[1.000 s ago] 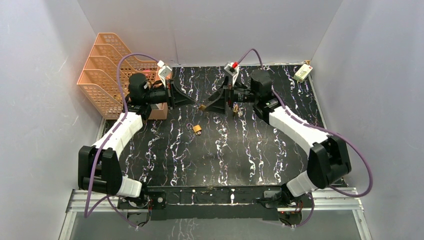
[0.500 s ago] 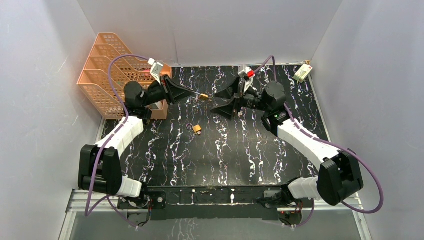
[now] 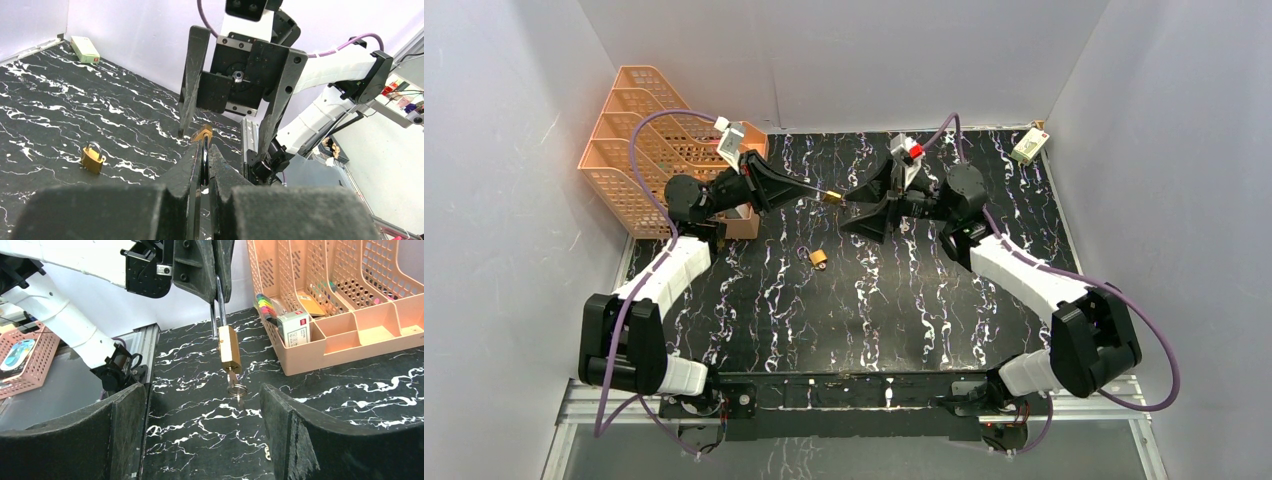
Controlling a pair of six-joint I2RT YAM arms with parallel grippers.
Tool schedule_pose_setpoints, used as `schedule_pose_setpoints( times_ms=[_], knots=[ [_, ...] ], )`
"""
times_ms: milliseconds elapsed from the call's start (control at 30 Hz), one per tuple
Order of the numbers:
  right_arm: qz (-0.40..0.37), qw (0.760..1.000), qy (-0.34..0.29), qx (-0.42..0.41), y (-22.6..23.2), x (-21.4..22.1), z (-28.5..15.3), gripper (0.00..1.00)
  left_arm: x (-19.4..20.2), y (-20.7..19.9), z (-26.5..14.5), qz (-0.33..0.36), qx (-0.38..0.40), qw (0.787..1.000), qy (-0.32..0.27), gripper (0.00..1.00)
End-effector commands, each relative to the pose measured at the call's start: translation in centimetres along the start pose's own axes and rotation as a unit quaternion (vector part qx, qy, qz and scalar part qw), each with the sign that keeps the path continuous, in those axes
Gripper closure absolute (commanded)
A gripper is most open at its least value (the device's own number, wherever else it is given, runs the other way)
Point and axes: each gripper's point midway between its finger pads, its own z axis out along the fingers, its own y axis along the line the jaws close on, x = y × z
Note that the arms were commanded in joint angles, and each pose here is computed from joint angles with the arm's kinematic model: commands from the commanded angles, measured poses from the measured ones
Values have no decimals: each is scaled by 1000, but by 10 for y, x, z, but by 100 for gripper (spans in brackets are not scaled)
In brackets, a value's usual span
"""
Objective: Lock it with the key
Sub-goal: Lock the lock.
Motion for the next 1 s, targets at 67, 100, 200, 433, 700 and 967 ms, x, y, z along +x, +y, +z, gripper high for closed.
schedule_pose_setpoints(
  times_ms=[67, 100, 200, 433, 700, 967],
  knots=[
    [-65, 997, -32, -32, 16, -26, 9, 9, -9, -17, 1, 42, 31, 999, -13, 100],
    [-65, 997, -32, -31, 16, -26, 9, 9, -9, -17, 1, 41, 31, 999, -13, 100],
    [-66, 997, -33, -29, 16, -26, 9, 10, -9, -16, 1, 39, 31, 999, -14, 100],
    [-66, 997, -38, -22, 12, -26, 13, 11, -8, -16, 2, 35, 37, 999, -11, 100],
    [-64, 997, -35, -29, 11, -29, 23, 18, -6, -13, 4, 30, 39, 999, -12, 100],
    [-65, 997, -21, -29, 13, -27, 32, 31, -5, -9, 4, 25, 38, 999, -12, 100]
  ],
)
